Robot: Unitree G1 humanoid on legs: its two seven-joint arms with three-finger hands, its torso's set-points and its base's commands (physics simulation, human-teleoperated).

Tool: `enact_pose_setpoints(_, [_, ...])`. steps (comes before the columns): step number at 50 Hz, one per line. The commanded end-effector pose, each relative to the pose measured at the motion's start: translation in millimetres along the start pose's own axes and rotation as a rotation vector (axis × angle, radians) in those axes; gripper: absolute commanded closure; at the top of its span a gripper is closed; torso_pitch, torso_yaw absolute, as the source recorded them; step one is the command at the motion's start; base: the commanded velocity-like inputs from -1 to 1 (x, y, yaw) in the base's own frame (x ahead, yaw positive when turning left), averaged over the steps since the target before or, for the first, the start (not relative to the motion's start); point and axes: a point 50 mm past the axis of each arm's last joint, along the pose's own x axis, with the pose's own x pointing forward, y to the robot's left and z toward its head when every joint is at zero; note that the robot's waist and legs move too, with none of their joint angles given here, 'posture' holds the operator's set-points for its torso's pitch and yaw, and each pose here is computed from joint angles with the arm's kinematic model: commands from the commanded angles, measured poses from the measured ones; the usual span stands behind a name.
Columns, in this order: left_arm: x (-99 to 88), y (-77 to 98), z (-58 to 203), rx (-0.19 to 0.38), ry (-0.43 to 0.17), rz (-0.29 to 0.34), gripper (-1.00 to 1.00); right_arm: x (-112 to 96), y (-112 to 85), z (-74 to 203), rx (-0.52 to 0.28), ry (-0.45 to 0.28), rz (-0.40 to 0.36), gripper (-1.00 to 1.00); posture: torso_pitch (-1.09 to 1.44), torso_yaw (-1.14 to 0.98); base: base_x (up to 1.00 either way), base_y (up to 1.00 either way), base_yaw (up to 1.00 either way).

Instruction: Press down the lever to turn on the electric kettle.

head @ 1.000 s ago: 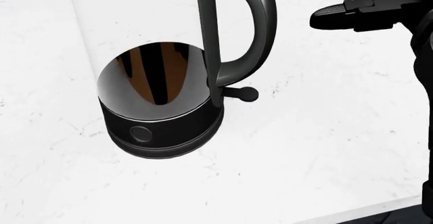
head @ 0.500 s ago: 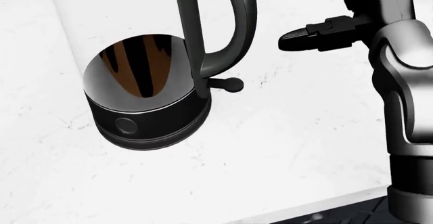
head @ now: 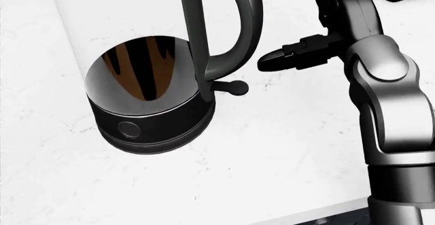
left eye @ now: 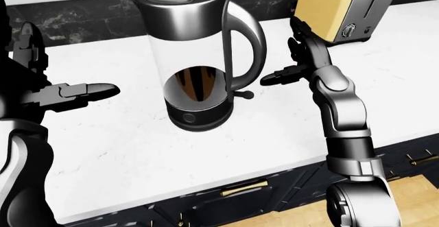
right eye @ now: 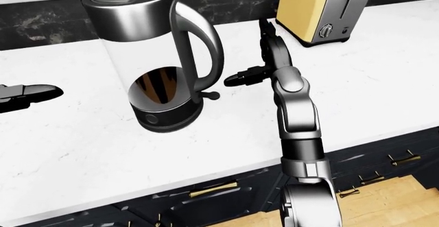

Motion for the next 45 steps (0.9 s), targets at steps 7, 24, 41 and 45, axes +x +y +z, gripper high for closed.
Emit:
enact_pose_setpoints(7, [-0.2, 1.2, 13.3, 0.009, -0.078, 0.006, -1.00, -0.6, 0.9, 29.2, -0.020, -0.105, -0.020, -1.00, 0.00, 0.00, 0.00, 0.00, 0.00])
enact_pose_setpoints(24, [-0.5, 1.3, 12.9, 0.009, -0.077, 0.006, -1.00, -5.4, 19.0, 28.9, -0.041, -0.109, 0.004, -1.00, 0.00, 0.00, 0.00, 0.00, 0.00])
enact_pose_setpoints(41, [-1.1, 3.0, 13.9, 0.006, -0.077, 0.010, -1.00, -7.8, 20.1, 28.1, -0.194, -0.153, -0.155, -1.00, 0.00, 0.00, 0.00, 0.00, 0.00])
enact_pose_setpoints(45, [-1.4, 2.9, 14.2, 0.006, -0.077, 0.010, -1.00, -8.3, 22.1, 27.3, -0.229, -0.149, -0.143, -1.00, 0.00, 0.00, 0.00, 0.00, 0.00])
